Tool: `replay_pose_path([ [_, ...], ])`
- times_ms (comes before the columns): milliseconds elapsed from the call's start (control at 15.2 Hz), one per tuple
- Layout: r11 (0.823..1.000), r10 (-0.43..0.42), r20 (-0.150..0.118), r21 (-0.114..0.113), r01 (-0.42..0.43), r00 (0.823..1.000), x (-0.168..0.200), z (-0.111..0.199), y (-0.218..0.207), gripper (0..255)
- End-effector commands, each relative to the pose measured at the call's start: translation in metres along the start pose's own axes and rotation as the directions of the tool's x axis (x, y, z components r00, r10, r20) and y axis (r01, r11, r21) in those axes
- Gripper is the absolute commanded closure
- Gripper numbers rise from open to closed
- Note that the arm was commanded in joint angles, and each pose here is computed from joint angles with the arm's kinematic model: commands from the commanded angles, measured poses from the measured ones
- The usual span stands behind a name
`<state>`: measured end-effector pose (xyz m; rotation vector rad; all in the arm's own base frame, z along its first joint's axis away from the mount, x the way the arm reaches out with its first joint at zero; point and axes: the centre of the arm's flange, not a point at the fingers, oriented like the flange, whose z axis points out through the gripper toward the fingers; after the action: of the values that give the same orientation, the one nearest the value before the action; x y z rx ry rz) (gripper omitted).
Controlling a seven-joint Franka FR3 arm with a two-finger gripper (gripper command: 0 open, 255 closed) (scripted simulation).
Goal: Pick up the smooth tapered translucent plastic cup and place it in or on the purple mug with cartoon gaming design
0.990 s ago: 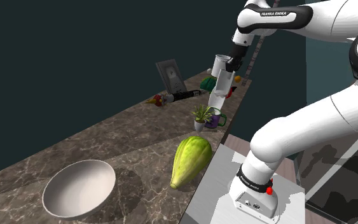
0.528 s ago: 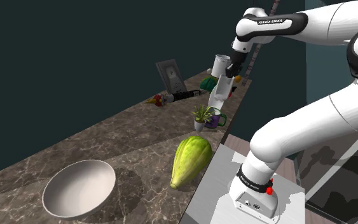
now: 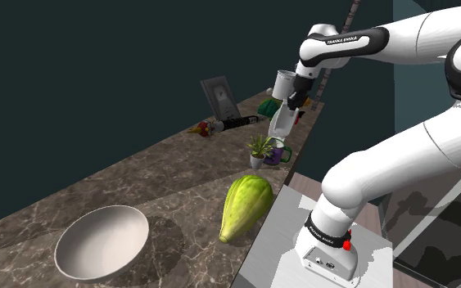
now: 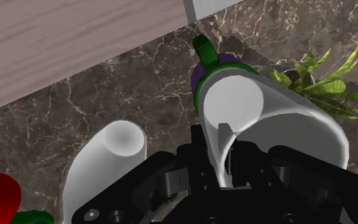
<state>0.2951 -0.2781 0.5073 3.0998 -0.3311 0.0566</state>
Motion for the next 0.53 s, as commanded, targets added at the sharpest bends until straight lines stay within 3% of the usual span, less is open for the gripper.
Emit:
replay_pose_path([
  [0, 1.000, 0.000, -0.001, 0.000, 0.000, 1.000, -0.002, 0.012, 0.001, 255],
  [462, 1.000, 0.000, -0.001, 0.000, 0.000, 1.000, -0.003, 0.039, 0.000, 255],
])
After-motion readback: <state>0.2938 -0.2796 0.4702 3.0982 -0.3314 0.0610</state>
